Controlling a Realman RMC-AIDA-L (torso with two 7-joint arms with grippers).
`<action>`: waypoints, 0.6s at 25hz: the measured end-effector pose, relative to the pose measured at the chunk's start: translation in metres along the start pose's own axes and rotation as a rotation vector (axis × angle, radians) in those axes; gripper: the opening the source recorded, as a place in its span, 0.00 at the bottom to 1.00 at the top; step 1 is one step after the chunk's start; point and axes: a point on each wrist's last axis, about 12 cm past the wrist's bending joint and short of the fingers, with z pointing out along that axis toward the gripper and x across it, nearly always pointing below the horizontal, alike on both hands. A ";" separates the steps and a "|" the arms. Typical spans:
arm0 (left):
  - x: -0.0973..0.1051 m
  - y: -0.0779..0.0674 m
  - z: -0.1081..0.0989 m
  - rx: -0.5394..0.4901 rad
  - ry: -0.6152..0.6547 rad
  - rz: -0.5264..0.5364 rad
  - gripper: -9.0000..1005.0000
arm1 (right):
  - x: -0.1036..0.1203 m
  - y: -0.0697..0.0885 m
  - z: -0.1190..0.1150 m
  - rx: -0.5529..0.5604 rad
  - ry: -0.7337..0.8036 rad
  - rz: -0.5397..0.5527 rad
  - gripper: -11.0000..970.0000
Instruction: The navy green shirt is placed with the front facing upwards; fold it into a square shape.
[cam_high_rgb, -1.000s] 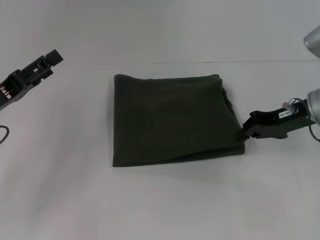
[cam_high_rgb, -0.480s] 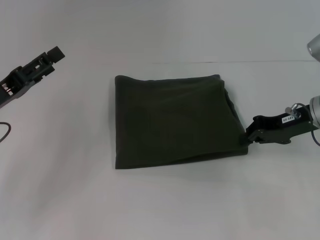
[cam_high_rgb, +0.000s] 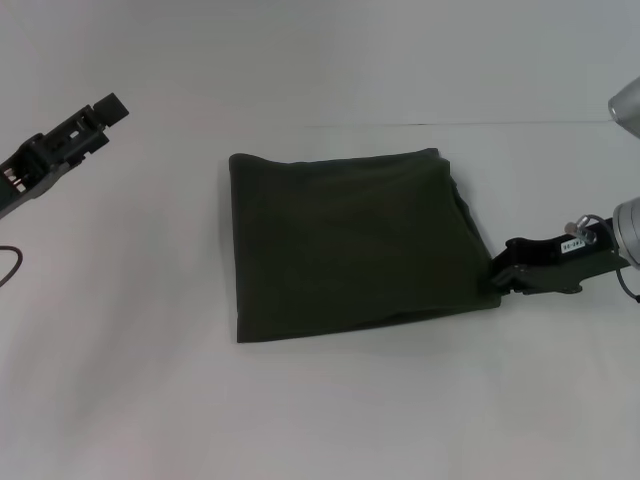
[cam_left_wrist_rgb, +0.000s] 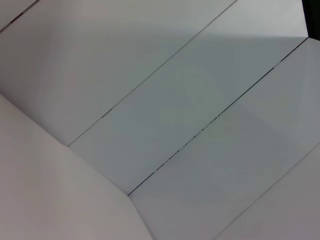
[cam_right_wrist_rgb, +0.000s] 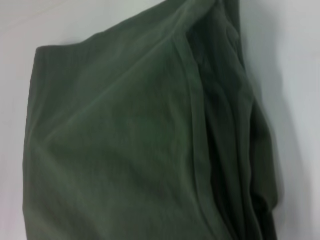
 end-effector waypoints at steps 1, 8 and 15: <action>0.000 0.000 0.000 0.000 -0.001 0.000 0.94 | 0.000 0.000 0.000 0.001 -0.002 -0.001 0.15; 0.000 0.000 -0.002 0.002 -0.013 -0.004 0.94 | -0.001 -0.005 -0.004 0.023 0.001 0.008 0.30; 0.000 0.000 -0.002 0.003 0.007 -0.003 0.94 | 0.002 -0.030 -0.054 -0.092 -0.121 0.011 0.35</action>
